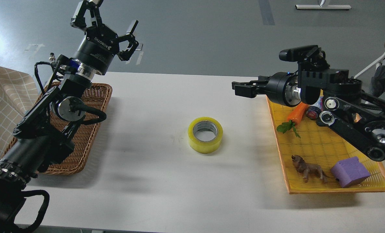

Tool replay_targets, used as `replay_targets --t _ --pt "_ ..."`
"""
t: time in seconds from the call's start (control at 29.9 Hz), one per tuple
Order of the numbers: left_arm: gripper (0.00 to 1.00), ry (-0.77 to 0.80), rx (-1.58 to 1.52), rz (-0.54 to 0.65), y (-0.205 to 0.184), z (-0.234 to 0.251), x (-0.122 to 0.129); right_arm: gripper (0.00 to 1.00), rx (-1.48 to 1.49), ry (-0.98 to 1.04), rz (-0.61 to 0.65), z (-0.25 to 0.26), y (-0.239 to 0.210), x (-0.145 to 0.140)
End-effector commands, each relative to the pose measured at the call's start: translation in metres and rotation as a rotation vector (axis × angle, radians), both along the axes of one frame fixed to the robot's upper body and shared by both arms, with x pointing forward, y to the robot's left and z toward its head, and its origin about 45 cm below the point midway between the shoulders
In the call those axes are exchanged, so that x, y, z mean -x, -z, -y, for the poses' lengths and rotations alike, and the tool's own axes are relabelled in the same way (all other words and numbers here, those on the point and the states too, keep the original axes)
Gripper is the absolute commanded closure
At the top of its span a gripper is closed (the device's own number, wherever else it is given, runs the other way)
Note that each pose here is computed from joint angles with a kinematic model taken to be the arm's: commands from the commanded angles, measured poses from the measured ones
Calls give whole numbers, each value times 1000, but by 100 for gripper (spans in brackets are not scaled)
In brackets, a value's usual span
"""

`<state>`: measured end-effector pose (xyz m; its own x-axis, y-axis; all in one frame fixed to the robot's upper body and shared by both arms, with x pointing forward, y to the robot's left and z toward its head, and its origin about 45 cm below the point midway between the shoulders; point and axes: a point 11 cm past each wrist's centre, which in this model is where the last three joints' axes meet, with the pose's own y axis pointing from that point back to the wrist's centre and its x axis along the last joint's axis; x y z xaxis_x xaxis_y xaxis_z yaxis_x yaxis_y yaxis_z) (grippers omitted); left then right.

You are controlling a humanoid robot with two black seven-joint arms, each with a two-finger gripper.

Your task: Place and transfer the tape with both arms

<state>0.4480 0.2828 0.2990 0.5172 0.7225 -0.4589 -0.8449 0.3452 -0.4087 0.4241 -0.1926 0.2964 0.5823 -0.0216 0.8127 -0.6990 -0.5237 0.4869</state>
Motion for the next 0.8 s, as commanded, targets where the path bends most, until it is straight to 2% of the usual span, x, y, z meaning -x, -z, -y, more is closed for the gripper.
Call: replay_targets --t 0.0,0.4,0.63,0.77 --pt "2 -1 0 0 0 0 0 0 -98 61 -5 21 -19 -5" --pt "2 0 1 -3 1 1 0 0 -591 236 -50 82 -59 -6" --pt "2 -1 8 -1 1 1 0 0 -1154 282 -189 102 -57 5" --pt "2 -1 6 -1 1 1 0 0 -1413 300 -241 102 -50 -1"
